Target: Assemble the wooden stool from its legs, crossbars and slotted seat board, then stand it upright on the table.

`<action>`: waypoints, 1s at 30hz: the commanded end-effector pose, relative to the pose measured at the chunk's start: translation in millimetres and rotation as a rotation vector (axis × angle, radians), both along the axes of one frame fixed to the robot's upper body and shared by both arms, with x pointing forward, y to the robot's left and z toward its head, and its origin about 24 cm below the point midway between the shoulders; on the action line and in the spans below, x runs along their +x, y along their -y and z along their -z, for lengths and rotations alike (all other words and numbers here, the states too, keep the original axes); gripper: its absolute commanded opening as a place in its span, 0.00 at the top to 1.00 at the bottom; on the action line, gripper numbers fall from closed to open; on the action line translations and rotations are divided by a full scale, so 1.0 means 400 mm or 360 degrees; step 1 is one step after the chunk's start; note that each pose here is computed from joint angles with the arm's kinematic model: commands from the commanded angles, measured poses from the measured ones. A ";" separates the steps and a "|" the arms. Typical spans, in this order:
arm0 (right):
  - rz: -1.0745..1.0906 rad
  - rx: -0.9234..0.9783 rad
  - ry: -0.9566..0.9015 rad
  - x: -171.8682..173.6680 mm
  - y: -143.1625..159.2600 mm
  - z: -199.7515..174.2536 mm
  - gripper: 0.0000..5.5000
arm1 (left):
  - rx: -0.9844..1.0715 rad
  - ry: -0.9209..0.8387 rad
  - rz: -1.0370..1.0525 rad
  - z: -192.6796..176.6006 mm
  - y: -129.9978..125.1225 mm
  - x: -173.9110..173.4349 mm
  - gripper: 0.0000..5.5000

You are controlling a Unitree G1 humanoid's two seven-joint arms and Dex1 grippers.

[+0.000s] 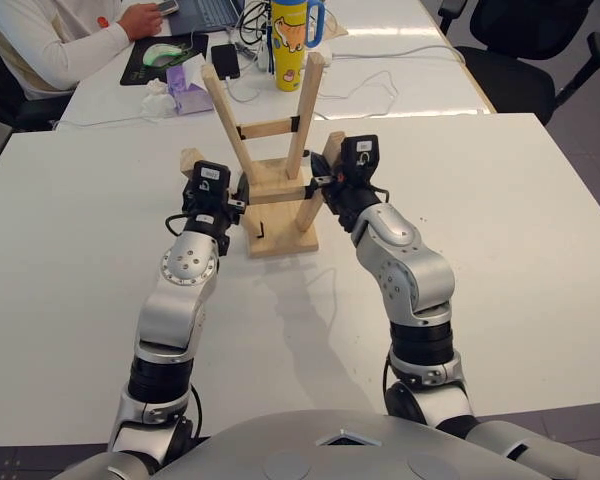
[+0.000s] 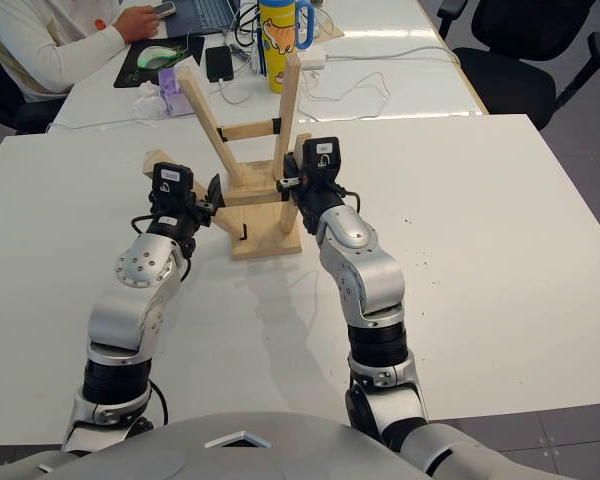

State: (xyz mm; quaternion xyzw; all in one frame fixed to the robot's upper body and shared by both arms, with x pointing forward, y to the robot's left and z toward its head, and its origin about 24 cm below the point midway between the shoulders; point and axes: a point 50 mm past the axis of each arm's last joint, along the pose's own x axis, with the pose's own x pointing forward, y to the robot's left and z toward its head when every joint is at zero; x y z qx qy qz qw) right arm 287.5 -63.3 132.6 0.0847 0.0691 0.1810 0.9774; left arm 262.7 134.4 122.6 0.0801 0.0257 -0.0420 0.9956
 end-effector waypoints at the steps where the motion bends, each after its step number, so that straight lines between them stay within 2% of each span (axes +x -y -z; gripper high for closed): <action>1: -0.0005 0.0043 0.0029 0.002 -0.004 -0.013 0.77 | -0.0058 0.0132 -0.0051 -0.038 -0.018 0.003 0.43; 6: 0.0019 0.0053 0.0016 0.005 0.003 -0.010 0.77 | -0.0198 0.0252 -0.0076 -0.066 -0.039 -0.006 0.43; 12: 0.0036 0.0054 0.0012 0.009 0.008 -0.008 0.77 | -0.0334 0.0622 0.0008 -0.162 -0.047 -0.028 0.43; 16: 0.0039 0.0052 0.0014 0.009 0.010 -0.008 0.77 | -0.0321 0.0691 -0.0007 -0.183 -0.061 -0.026 0.43; 19: 0.0031 0.0050 0.0013 0.008 0.008 -0.008 0.77 | -0.0334 0.0679 -0.0185 -0.165 -0.116 -0.025 0.43; 22: 0.0023 0.0049 0.0010 0.007 0.007 -0.008 0.77 | -0.0399 0.0672 -0.0514 -0.143 -0.208 -0.028 0.43; 25: 0.0018 0.0048 0.0008 0.006 0.005 -0.007 0.77 | -0.0317 0.0565 -0.0721 -0.098 -0.286 -0.031 0.43; 28: 0.0012 0.0046 0.0006 0.005 0.005 -0.006 0.77 | -0.0155 0.0328 -0.0720 -0.018 -0.321 -0.034 0.51; 30: 0.0009 0.0044 0.0005 0.005 0.005 -0.006 0.77 | -0.0115 0.0156 -0.0636 0.035 -0.317 -0.039 0.58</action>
